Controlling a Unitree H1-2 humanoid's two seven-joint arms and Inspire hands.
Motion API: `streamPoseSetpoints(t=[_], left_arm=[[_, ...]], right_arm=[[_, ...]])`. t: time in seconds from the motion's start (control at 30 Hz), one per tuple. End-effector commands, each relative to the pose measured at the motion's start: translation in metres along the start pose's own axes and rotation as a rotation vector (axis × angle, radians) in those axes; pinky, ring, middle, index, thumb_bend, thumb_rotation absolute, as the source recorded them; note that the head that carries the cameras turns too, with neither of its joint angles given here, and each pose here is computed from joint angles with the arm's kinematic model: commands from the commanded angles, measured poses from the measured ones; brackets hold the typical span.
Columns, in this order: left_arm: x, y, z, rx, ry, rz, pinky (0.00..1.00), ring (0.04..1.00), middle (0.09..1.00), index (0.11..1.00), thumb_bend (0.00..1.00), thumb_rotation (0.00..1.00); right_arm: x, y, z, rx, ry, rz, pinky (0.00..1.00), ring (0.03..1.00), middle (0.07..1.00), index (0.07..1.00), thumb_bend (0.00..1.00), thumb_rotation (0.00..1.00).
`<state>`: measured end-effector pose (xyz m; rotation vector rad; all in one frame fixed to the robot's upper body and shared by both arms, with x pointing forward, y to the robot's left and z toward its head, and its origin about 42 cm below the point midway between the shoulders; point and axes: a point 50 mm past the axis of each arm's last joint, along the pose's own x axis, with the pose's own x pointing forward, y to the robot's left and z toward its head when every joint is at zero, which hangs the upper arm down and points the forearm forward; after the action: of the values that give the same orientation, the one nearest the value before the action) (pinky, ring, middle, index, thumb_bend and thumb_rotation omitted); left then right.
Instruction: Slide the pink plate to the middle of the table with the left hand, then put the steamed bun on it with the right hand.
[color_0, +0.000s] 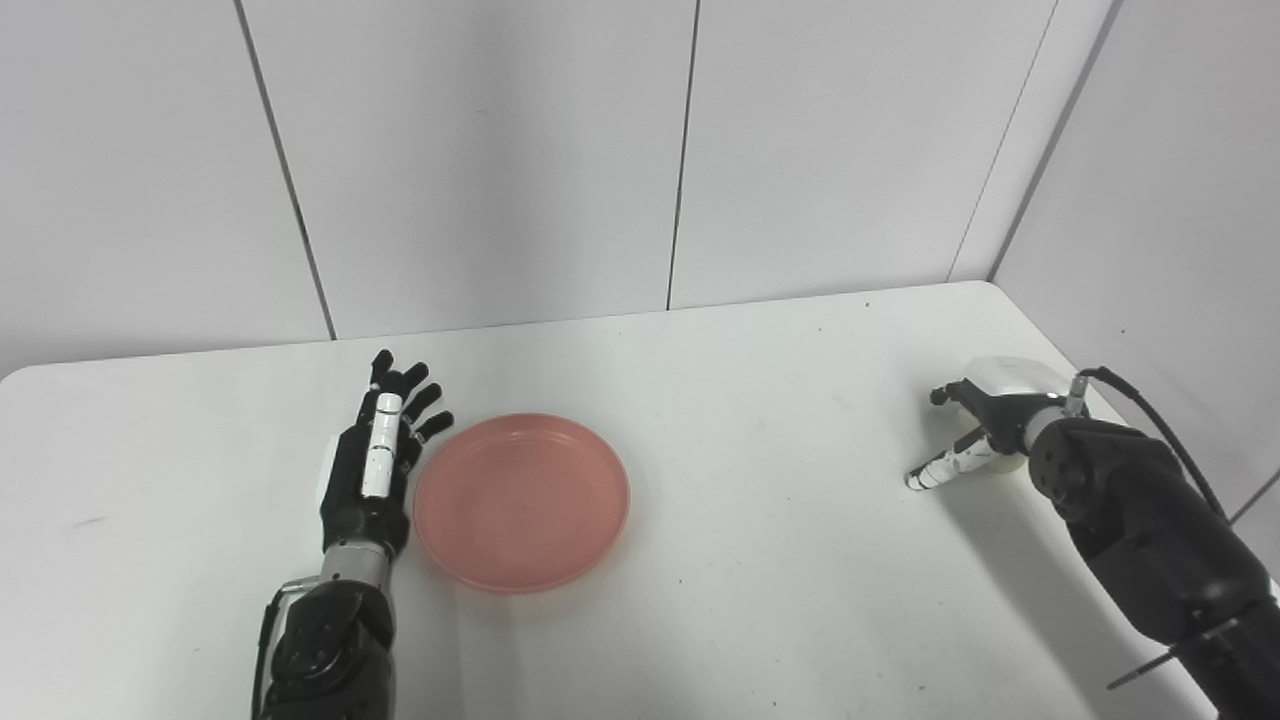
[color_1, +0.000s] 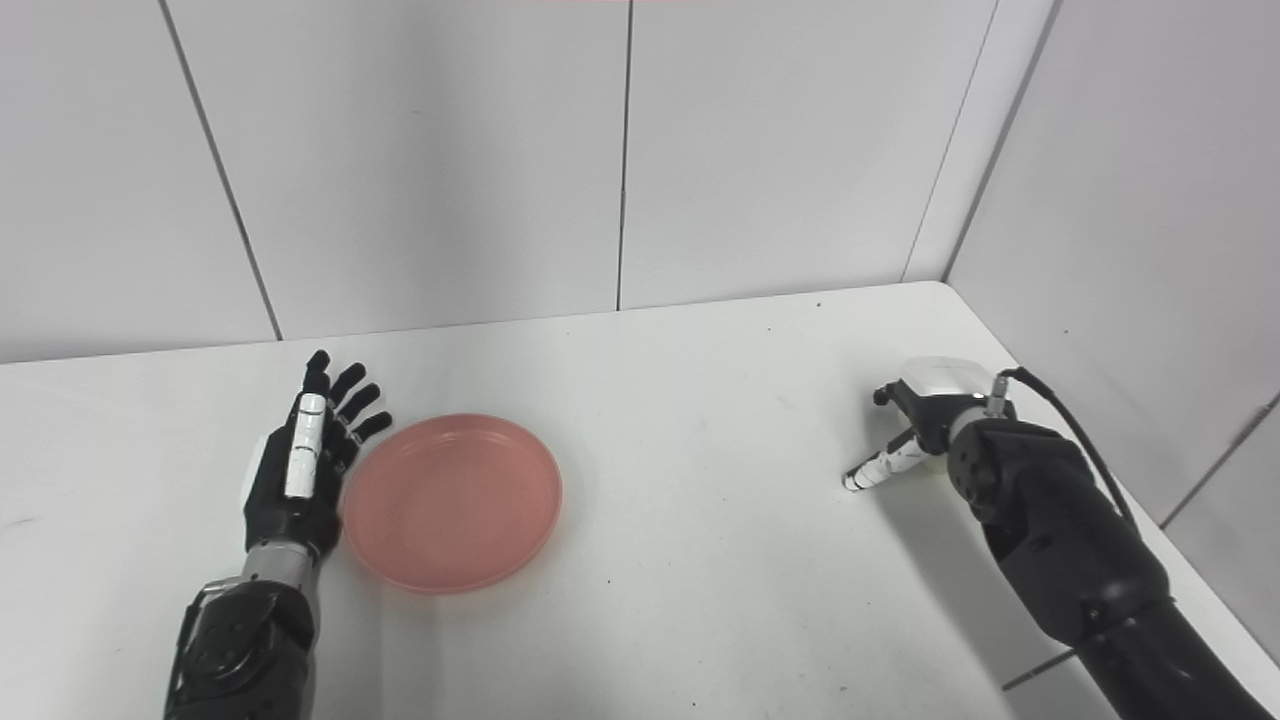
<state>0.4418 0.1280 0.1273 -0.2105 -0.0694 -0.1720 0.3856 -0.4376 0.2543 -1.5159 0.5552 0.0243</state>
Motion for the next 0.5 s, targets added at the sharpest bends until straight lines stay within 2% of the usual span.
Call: streamPoseSetpoints(t=[0.0, 0.17, 0.23, 0.27, 0.3, 0.37, 0.4, 0.43, 0.47], left_arm=[[-0.008, 0.004, -0.019, -0.01, 0.087, 0.016, 0.77, 0.877, 0.911, 1.0, 0.7, 0.82], [-0.008, 0.004, -0.019, -0.02, 0.088, 0.011, 0.79, 0.885, 0.915, 1.0, 0.71, 0.82], [-0.008, 0.004, -0.02, -0.019, 0.089, 0.013, 0.79, 0.883, 0.913, 1.0, 0.71, 0.82], [-0.008, 0.004, -0.02, -0.019, 0.089, 0.013, 0.78, 0.88, 0.911, 1.0, 0.7, 0.82], [-0.008, 0.004, -0.02, -0.019, 0.088, 0.013, 0.78, 0.879, 0.91, 1.0, 0.7, 0.82], [-0.008, 0.004, -0.02, -0.023, 0.089, 0.012, 0.78, 0.878, 0.909, 1.0, 0.71, 0.81], [-0.008, 0.004, -0.02, -0.022, 0.09, 0.012, 0.78, 0.878, 0.909, 1.0, 0.71, 0.81], [-0.008, 0.004, -0.02, -0.022, 0.09, 0.013, 0.77, 0.878, 0.908, 1.0, 0.71, 0.81], [-0.008, 0.004, -0.02, -0.022, 0.091, 0.013, 0.77, 0.878, 0.909, 1.0, 0.71, 0.81]], right_arm=[[-0.006, -0.018, -0.011, -0.002, 0.021, -0.042, 0.64, 0.816, 0.871, 0.836, 1.0, 0.49], [-0.01, -0.023, -0.014, -0.004, 0.025, -0.033, 0.63, 0.809, 0.874, 0.82, 1.0, 0.48], [-0.011, -0.025, -0.015, -0.014, 0.033, -0.028, 0.63, 0.803, 0.861, 0.808, 1.0, 0.44], [-0.011, -0.027, -0.016, -0.025, 0.041, -0.024, 0.57, 0.705, 0.774, 0.794, 0.93, 0.31], [-0.011, -0.028, -0.016, -0.033, 0.047, -0.021, 0.54, 0.668, 0.742, 0.79, 0.9, 0.26], [-0.011, -0.029, -0.019, -0.042, 0.074, -0.039, 0.32, 0.398, 0.527, 0.712, 0.63, 0.05], [-0.01, -0.03, -0.02, -0.047, 0.082, -0.048, 0.34, 0.427, 0.521, 0.667, 0.61, 0.04], [-0.01, -0.031, -0.021, -0.054, 0.086, -0.055, 0.39, 0.486, 0.51, 0.58, 0.57, 0.02], [-0.011, -0.031, -0.021, -0.059, 0.088, -0.057, 0.5, 0.588, 0.594, 0.535, 0.55, 0.07]])
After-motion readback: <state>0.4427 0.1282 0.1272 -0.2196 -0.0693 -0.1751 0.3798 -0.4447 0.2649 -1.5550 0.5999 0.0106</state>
